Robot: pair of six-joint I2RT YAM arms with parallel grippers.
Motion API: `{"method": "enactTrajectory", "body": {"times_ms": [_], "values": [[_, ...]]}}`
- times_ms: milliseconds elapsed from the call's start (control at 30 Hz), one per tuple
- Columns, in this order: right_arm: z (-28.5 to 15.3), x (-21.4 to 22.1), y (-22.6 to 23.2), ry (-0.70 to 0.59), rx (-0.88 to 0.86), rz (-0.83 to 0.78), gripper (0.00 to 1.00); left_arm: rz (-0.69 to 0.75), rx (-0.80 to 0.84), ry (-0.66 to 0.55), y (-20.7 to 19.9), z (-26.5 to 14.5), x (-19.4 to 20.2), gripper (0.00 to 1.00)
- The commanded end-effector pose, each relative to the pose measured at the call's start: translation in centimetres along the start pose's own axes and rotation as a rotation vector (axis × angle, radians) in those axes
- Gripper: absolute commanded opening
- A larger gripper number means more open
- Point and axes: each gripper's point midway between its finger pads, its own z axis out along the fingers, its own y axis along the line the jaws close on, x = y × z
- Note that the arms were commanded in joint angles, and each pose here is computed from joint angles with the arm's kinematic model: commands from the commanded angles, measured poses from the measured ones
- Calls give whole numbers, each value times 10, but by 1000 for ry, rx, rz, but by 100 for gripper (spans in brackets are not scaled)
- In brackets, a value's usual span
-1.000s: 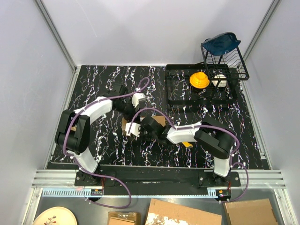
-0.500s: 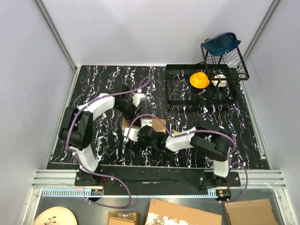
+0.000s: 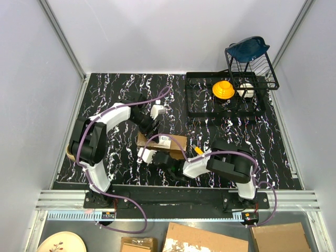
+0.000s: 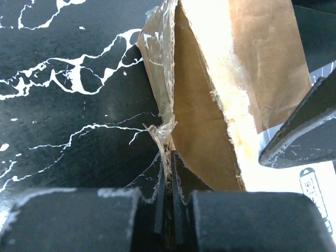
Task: Unpack the express box
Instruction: Open the express box at the center of the board.
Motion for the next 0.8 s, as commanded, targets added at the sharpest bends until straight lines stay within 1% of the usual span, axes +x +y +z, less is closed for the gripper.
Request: {"method": "enactTrajectory", "body": {"times_ms": [0,100,167,333,400,500,533,567,633,667,767], "values": [[-33,95,87,290,-185,-3,0,41,-207,164,61,18,42,74],[-33,100,88,335,-125,16,0,38,-202,170,60,19,44,74],[-34,99,93,334,-136,13,0,37,-198,172,60,19,45,74],[-36,103,85,366,-84,2,0,35,-193,164,60,14,42,74],[-38,99,87,358,-82,0,1,32,-187,165,60,12,42,74],[-41,81,91,306,-139,33,8,34,-192,155,59,6,38,74],[-45,63,88,258,-156,64,18,38,-195,151,58,4,36,74],[-50,59,97,230,-234,61,24,46,-201,141,56,-1,32,74],[-57,31,100,134,-317,98,37,51,-199,130,52,-6,29,74],[-62,23,106,91,-386,105,39,56,-197,124,48,-10,27,74],[-63,4,101,25,-450,113,47,57,-189,119,42,-12,28,74]]}}
